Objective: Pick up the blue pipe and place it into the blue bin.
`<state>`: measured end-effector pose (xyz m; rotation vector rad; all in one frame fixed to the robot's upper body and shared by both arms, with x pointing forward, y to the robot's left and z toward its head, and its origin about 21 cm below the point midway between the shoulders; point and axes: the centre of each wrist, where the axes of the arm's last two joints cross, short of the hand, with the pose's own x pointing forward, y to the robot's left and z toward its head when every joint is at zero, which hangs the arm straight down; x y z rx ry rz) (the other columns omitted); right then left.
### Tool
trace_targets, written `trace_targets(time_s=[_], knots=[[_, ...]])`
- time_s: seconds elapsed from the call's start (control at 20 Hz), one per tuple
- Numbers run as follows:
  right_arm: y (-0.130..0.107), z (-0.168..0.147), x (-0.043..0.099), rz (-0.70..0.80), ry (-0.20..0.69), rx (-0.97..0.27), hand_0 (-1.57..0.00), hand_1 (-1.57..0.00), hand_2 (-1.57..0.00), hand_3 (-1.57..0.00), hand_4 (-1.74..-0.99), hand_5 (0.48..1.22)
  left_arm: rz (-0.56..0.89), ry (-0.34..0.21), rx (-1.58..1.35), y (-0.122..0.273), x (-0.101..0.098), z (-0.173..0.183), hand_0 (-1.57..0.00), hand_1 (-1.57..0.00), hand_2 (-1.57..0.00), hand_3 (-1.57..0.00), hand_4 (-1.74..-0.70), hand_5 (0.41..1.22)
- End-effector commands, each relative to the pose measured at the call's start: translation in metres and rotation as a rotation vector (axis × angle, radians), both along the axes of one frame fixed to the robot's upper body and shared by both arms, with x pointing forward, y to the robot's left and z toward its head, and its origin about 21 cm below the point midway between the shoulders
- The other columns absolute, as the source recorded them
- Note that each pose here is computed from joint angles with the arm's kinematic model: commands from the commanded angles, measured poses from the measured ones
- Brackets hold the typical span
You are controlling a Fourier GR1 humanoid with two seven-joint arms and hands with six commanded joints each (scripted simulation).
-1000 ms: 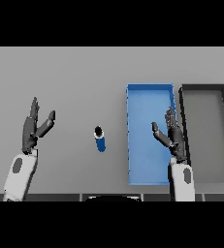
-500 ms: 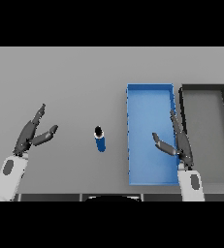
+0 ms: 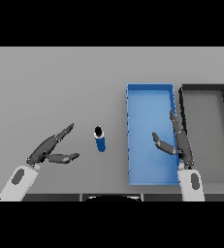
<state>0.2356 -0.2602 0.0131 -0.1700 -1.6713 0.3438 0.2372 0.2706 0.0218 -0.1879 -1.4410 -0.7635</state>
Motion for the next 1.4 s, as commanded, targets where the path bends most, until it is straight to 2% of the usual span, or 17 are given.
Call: trace_targets(time_s=[0.0,0.25,0.45,0.55,0.75,0.9,1.05,1.1,1.2,1.25,1.3,1.35], knots=[[0.002,-0.001,0.0,-0.001,0.006,0.006,0.0,0.0,0.0,0.0,-1.182,0.618,-0.016,0.007,0.009,-0.007,-0.002,-0.003,0.0,0.0,0.0,0.0,-1.13,0.475],[0.001,-0.001,0.004,-0.005,0.004,0.013,0.0,0.0,0.0,0.0,-1.213,0.625,-0.066,0.041,-0.002,-0.042,0.001,-0.015,0.0,0.0,0.0,0.0,-1.15,0.451],[0.0,0.0,-0.004,-0.001,-0.001,0.016,0.0,0.0,0.0,0.0,-1.211,0.622,-0.076,0.023,-0.034,-0.071,0.01,-0.026,0.0,0.0,0.0,0.0,-1.16,0.46],[-0.001,0.0,-0.002,-0.01,0.011,0.011,0.0,0.0,0.0,0.0,-1.202,0.621,-0.079,0.024,-0.053,-0.082,0.015,-0.032,0.0,0.0,0.0,0.0,-1.15,0.46],[-0.007,-0.002,-0.003,-0.017,0.008,0.012,0.0,0.0,0.0,0.0,-1.215,0.637,-0.089,0.016,-0.034,-0.102,0.028,-0.043,0.0,0.0,0.0,0.0,-1.1,0.448],[-0.006,-0.002,-0.005,-0.014,0.004,0.017,0.0,0.0,0.0,0.0,-1.221,0.645,-0.084,0.019,0.004,-0.113,0.029,-0.05,0.0,0.0,0.0,0.0,-1.05,0.418],[-0.008,0.002,-0.002,-0.02,-0.006,-0.004,0.0,0.0,0.0,0.0,-1.205,0.649,-0.101,0.023,-0.061,-0.123,0.034,-0.051,0.0,0.0,0.0,0.0,-1.09,0.441],[-0.007,0.0,-0.005,-0.017,-0.005,0.003,0.0,0.0,0.0,0.0,-1.207,0.65,-0.107,0.014,-0.078,-0.126,0.034,-0.052,0.0,0.0,0.0,0.0,-1.11,0.463],[-0.01,-0.005,-0.007,-0.017,0.0,0.0,0.0,0.0,0.0,0.0,-1.213,0.655,-0.105,0.027,-0.158,-0.132,0.03,-0.055,0.0,-0.04,-0.15,-0.12,-1.19,0.55],[-0.01,-0.003,-0.007,-0.014,-0.012,0.01,0.0,0.0,0.0,0.0,-1.217,0.655,-0.092,0.041,-0.182,-0.133,0.03,-0.057,-0.01,-0.16,-0.31,-0.28,-1.24,0.613],[-0.009,0.0,-0.006,-0.014,-0.019,0.01,0.0,0.0,0.0,0.0,-1.22,0.656,-0.08,0.047,-0.209,-0.136,0.031,-0.056,-0.12,-0.32,-0.49,-0.53,-1.28,0.735],[-0.007,0.0,-0.008,-0.008,-0.025,0.013,0.0,0.0,0.0,0.0,-1.22,0.656,-0.073,0.051,-0.231,-0.137,0.03,-0.058,-0.36,-0.55,-0.69,-0.74,-1.37,0.832]])
